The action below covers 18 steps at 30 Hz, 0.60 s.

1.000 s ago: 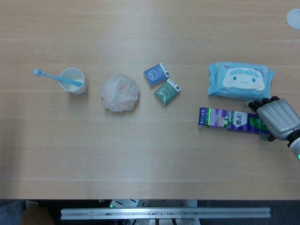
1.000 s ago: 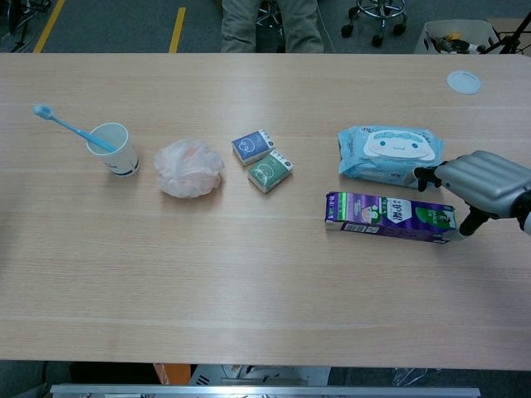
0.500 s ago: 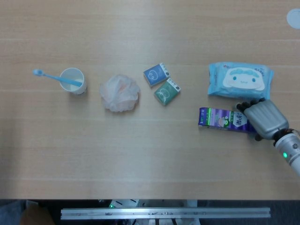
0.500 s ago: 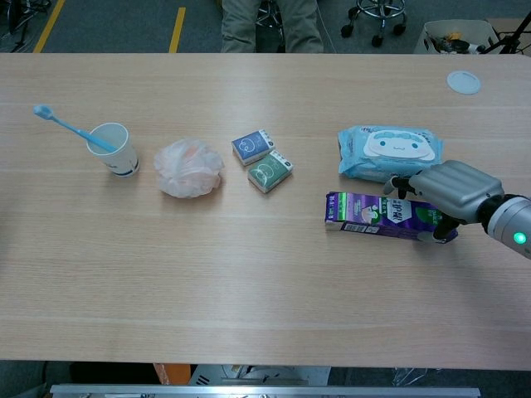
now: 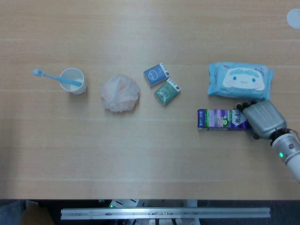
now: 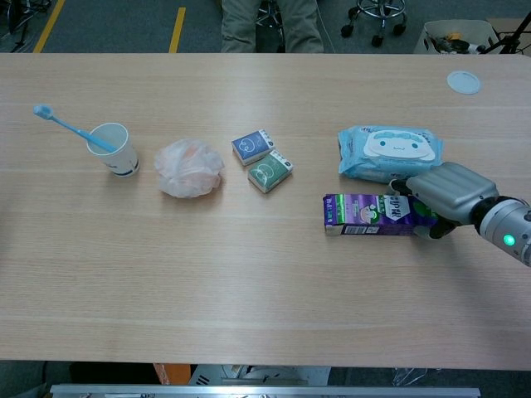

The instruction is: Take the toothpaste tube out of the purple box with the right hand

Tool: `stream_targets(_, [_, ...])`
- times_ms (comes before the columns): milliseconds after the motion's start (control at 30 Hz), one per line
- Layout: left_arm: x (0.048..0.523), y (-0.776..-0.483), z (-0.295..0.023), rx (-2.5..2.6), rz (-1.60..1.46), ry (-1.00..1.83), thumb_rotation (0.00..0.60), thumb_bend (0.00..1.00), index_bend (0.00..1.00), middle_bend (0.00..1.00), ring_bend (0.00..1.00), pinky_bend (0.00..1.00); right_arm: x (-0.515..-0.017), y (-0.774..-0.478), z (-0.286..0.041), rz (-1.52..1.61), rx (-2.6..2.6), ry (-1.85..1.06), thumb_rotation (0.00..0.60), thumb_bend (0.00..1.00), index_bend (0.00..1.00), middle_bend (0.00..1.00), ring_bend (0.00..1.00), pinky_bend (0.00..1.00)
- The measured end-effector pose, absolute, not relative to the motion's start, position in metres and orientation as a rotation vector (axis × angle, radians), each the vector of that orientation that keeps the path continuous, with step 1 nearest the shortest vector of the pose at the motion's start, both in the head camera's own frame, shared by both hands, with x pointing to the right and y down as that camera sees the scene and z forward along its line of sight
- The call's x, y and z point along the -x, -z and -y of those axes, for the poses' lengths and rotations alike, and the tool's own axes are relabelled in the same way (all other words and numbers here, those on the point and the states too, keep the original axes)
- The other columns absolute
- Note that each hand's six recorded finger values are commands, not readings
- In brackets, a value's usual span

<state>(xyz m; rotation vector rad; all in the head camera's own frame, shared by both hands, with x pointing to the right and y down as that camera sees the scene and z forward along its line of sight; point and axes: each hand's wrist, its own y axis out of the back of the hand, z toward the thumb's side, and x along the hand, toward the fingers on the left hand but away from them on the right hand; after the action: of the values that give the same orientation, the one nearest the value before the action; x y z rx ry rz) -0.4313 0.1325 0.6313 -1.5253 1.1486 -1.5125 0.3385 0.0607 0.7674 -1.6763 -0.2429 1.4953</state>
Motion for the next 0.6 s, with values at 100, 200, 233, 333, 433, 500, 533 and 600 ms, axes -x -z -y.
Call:
stream_targets(100, [0.432,-0.631,-0.133,1.525,-1.15,1.513,0.6,0.27,0.1,0.09,0.08,0.11,-0.332,-0.761,-0.057,0.265,1.683,-1.471,0.6,0.34,0.44,0.45,0.42,0.65])
stream_targets(200, [0.431,-0.631,-0.133,1.528,-1.152,1.509,0.6,0.27,0.1,0.09,0.08,0.11,-0.325,-0.752,-0.053,0.287,1.693,-1.445,0.6,0.34,0.44,0.45,0.43,0.65])
stream_targets(233, [0.431,-0.631,-0.133,1.528,-1.152,1.509,0.6,0.27,0.1,0.09,0.08,0.11,-0.323,-0.75,-0.052,0.295,1.696,-1.436,0.6,0.34,0.44,0.45,0.44,0.66])
stream_targets(333, [0.431,-0.63,-0.133,1.529,-1.151,1.51,0.6,0.27,0.1,0.09,0.08,0.11,-0.313,-0.738,-0.044,0.324,1.7,-1.4,0.6,0.34,0.44,0.45,0.44,0.66])
stream_targets(433, [0.431,-0.629,-0.132,1.528,-1.154,1.504,0.6,0.27,0.1,0.09,0.08,0.11,-0.304,-0.726,-0.032,0.337,1.693,-1.366,0.6,0.34,0.44,0.45,0.44,0.66])
stream_targets(500, [0.432,-0.628,-0.132,1.527,-1.156,1.503,0.6,0.27,0.1,0.09,0.08,0.11,-0.299,-0.72,-0.025,0.327,1.683,-1.356,0.6,0.34,0.44,0.45,0.44,0.66])
stream_targets(533, [0.432,-0.628,-0.133,1.526,-1.158,1.502,0.6,0.27,0.1,0.09,0.08,0.11,-0.297,-0.718,-0.022,0.318,1.675,-1.353,0.6,0.34,0.44,0.45,0.44,0.66])
stream_targets(600, [0.432,-0.628,-0.133,1.525,-1.16,1.503,0.6,0.27,0.1,0.09,0.08,0.11,-0.294,-0.714,-0.016,0.292,1.652,-1.354,0.6,0.33,0.44,0.45,0.44,0.66])
